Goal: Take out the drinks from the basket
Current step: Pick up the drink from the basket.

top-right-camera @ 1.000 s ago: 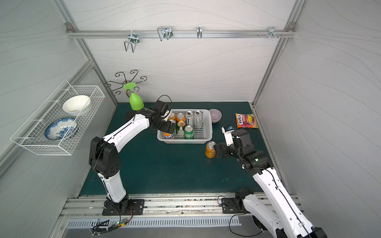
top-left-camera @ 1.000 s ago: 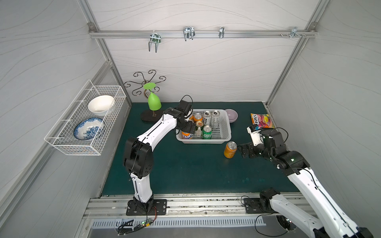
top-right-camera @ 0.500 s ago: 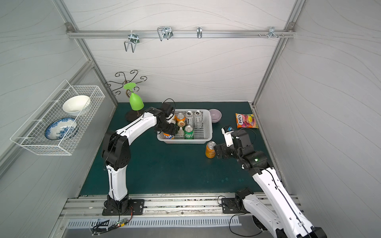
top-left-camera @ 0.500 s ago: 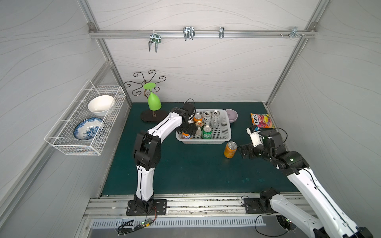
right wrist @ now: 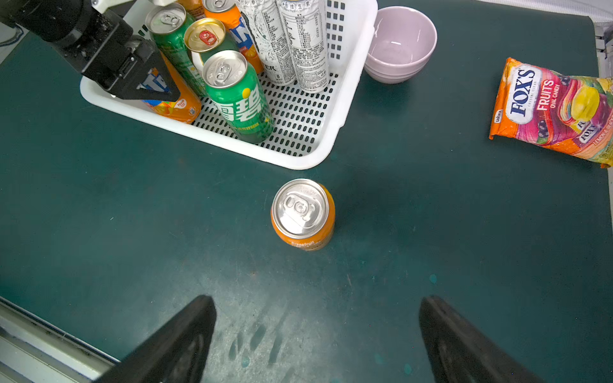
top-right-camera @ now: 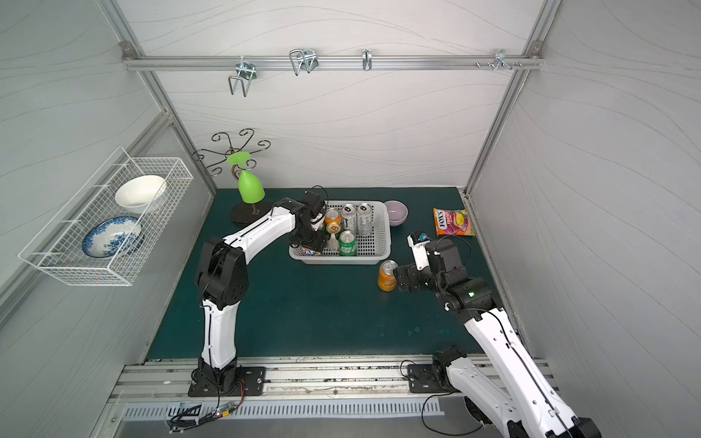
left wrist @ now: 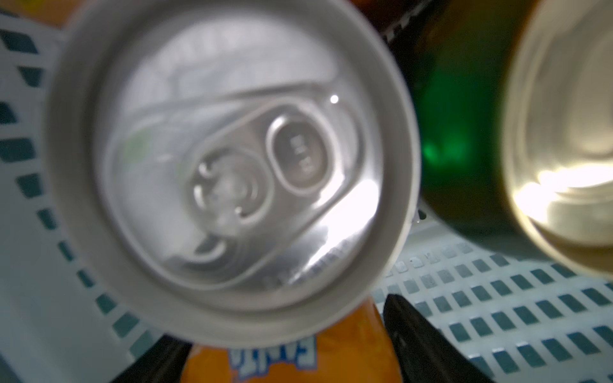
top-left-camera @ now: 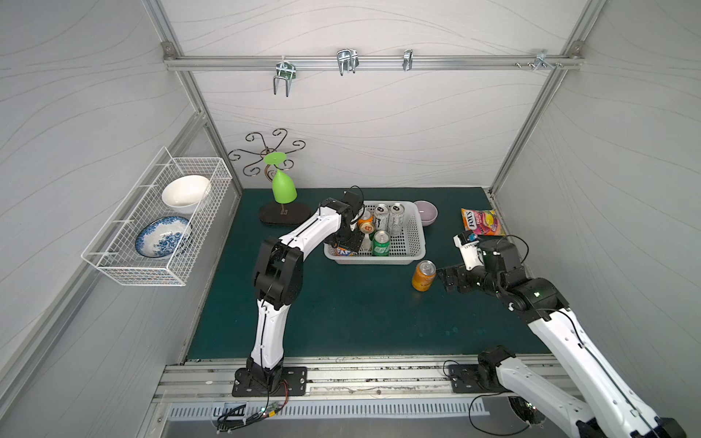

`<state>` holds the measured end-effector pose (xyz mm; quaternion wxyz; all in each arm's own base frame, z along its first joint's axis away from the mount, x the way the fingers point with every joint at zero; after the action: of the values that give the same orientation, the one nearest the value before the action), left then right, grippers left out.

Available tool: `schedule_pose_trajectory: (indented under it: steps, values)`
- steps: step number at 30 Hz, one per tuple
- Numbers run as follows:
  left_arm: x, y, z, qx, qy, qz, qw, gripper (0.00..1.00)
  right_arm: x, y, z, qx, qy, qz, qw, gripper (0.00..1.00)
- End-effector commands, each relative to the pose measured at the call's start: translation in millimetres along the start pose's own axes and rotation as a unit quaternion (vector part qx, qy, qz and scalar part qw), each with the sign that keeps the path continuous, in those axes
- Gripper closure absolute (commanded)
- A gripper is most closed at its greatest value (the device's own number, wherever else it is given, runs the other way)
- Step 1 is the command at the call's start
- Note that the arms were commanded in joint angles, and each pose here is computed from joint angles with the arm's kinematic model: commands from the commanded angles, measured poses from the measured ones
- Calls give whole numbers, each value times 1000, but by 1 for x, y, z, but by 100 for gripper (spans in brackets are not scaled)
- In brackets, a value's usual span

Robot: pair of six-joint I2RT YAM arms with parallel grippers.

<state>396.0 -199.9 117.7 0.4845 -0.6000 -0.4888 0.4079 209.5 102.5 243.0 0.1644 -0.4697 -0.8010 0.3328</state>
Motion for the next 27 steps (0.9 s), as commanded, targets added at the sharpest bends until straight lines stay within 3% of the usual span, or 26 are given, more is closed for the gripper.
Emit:
schedule_pose_trajectory:
  steps: [1,11,27]
  values:
    - [-4,-5,-5,-4,7,-1,1000,23,-1,0,-1,0,-1,1,1000,1]
    - [-7,-20,-9,-11,14,8,1000,36,-1,0,-4,-1,-3,1,1000,1]
    - [-8,-92,-5,-66,25,41,997,39,-2,2,-5,0,-5,2,1000,1]
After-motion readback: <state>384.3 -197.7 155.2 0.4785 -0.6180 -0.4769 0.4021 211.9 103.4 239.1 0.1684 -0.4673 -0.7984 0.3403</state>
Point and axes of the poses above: each gripper's point midway between its finger pads, its own y axis out along the fingers, its own x axis along the line the jaws close on, z = x × y, the point moved 3 cm from there along -y, back along the fingers, and after that the axes turned 9 degrees about -y, right-handed, at the moved point
